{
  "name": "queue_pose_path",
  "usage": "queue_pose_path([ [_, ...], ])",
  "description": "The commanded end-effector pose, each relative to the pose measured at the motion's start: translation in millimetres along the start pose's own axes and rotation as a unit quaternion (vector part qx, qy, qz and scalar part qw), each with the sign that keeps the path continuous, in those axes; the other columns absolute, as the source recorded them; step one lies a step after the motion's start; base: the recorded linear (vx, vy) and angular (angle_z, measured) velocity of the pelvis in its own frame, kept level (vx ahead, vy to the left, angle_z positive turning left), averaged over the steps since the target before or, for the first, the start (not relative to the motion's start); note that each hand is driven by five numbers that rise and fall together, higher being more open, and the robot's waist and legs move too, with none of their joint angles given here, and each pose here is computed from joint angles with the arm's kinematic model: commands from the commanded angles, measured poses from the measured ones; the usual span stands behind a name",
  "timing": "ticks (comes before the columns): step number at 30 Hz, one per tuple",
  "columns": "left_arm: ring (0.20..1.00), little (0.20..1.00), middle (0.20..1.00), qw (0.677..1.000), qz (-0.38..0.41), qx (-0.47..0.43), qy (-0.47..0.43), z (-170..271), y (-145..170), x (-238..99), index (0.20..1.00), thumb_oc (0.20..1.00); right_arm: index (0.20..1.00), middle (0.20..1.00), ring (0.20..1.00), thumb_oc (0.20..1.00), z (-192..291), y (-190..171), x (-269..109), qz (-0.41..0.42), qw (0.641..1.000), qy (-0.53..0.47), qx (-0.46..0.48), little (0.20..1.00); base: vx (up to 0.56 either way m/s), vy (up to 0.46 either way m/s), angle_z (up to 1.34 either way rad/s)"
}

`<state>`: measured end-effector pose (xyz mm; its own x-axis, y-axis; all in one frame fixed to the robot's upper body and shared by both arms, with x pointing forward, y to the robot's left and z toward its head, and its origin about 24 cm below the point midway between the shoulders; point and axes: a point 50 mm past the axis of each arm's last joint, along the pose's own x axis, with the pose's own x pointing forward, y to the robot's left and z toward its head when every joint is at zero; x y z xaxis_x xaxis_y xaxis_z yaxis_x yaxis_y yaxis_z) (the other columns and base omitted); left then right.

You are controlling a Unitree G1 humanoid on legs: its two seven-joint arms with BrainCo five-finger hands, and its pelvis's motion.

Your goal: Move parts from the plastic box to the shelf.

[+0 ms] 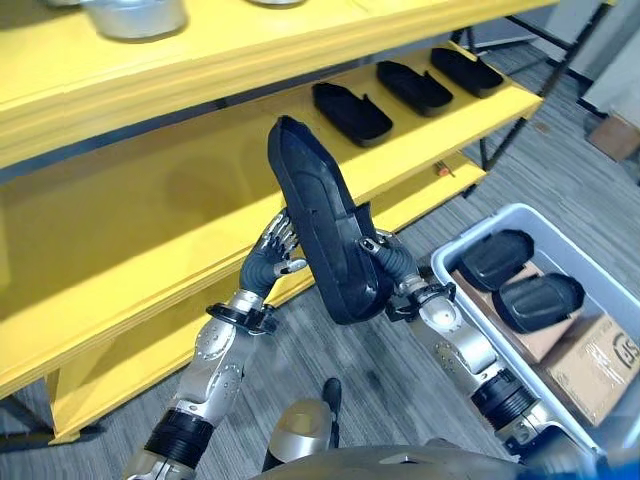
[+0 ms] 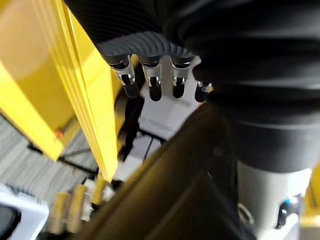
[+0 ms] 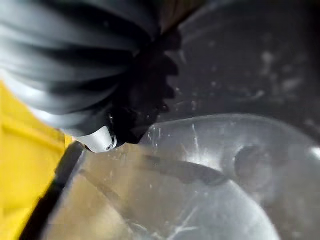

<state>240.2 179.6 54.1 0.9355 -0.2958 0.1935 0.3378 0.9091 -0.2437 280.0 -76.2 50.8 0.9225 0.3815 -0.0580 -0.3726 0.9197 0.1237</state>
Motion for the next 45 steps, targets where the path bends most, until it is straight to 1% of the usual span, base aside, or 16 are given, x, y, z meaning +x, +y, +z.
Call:
queue_pose_path([
  [1,1.000,1.000,1.000,0.998,-0.054,-0.010,-0.043,12,-23,18,1.000,1.000,0.200,0.200,0.200,0.200,38,-10,12,0.011,0.997,-0.079,0.018,0.200,0.28,-0.201,0.44],
  [5,1.000,1.000,1.000,0.997,-0.076,-0.023,-0.026,3,-34,15,1.000,1.000,0.200,0.200,0.200,0.200,30,-18,6,-0.004,0.997,-0.061,0.036,0.200,0.30,-0.178,0.89],
  [9,1.000,1.000,1.000,0.994,-0.101,-0.010,-0.028,-3,-40,6,1.000,1.000,0.200,0.200,0.200,0.200,18,-24,-4,0.000,0.998,-0.040,0.054,0.200,0.20,-0.176,1.03],
  [13,1.000,1.000,1.000,0.996,-0.088,-0.016,-0.026,-4,-36,3,1.000,1.000,0.200,0.200,0.200,0.200,5,-22,-7,0.017,0.998,-0.014,0.052,0.200,0.23,-0.175,0.61],
  [20,1.000,1.000,1.000,0.996,-0.089,-0.009,-0.013,-4,-35,2,1.000,1.000,0.200,0.200,0.200,0.200,4,-13,-1,0.024,0.999,-0.011,0.040,0.200,0.19,-0.170,0.21],
  [22,1.000,1.000,1.000,0.997,-0.076,-0.009,-0.015,-3,-31,2,1.000,1.000,0.200,0.200,0.200,0.200,5,-15,-1,0.017,0.999,-0.013,0.038,0.200,0.14,-0.129,0.46],
  [23,1.000,1.000,1.000,0.997,-0.072,-0.023,-0.016,-2,-28,3,1.000,1.000,0.200,0.200,0.200,0.200,6,-22,-3,-0.007,0.999,-0.018,0.032,0.200,0.06,-0.035,0.91],
  [24,1.000,1.000,1.000,0.997,-0.067,-0.027,-0.017,-3,-28,4,1.000,1.000,0.200,0.200,0.200,0.200,7,-25,-4,-0.014,0.999,-0.018,0.033,0.200,0.04,-0.002,1.35],
  [26,1.000,1.000,1.000,0.998,-0.059,-0.024,-0.019,-3,-24,4,1.000,1.000,0.200,0.200,0.200,0.200,5,-31,-5,-0.023,0.999,-0.013,0.033,0.200,0.03,0.056,1.26],
  [30,1.000,1.000,1.000,0.999,-0.050,-0.011,-0.016,-4,-19,1,1.000,1.000,0.200,0.200,0.200,0.200,5,-39,-2,-0.030,0.999,-0.015,0.030,0.200,0.06,0.144,0.22],
  [34,1.000,1.000,1.000,0.999,-0.047,-0.002,-0.019,-6,-19,-3,1.000,1.000,0.200,0.200,0.200,0.200,16,-43,-4,-0.050,0.997,-0.050,0.023,0.200,0.07,0.333,0.09],
  [36,1.000,1.000,1.000,0.999,-0.028,-0.020,-0.028,-4,-15,-1,1.000,1.000,0.200,0.200,0.200,0.200,21,-47,-7,-0.057,0.997,-0.057,0.019,0.200,-0.03,0.394,0.04],
  [38,1.000,1.000,1.000,1.000,-0.016,-0.008,-0.025,-5,-11,3,1.000,1.000,0.200,0.200,0.200,0.200,14,-54,-10,-0.081,0.995,-0.047,0.040,0.200,-0.04,0.409,0.05],
  [40,1.000,1.000,1.000,1.000,-0.015,-0.008,-0.021,-6,-10,3,1.000,1.000,0.200,0.200,0.200,0.200,12,-55,-11,-0.086,0.994,-0.046,0.047,0.200,0.05,0.220,0.28],
  [42,1.000,1.000,1.000,1.000,-0.028,-0.008,-0.007,-9,-9,-1,1.000,1.000,0.200,0.200,0.200,0.200,3,-61,-20,-0.108,0.991,-0.045,0.060,0.200,0.10,0.287,0.21],
  [45,1.000,1.000,1.000,0.999,-0.040,0.005,-0.001,-8,-8,-11,1.000,1.000,0.200,0.200,0.200,0.200,-3,-68,-30,-0.128,0.989,-0.041,0.067,0.200,0.09,0.164,0.20],
])
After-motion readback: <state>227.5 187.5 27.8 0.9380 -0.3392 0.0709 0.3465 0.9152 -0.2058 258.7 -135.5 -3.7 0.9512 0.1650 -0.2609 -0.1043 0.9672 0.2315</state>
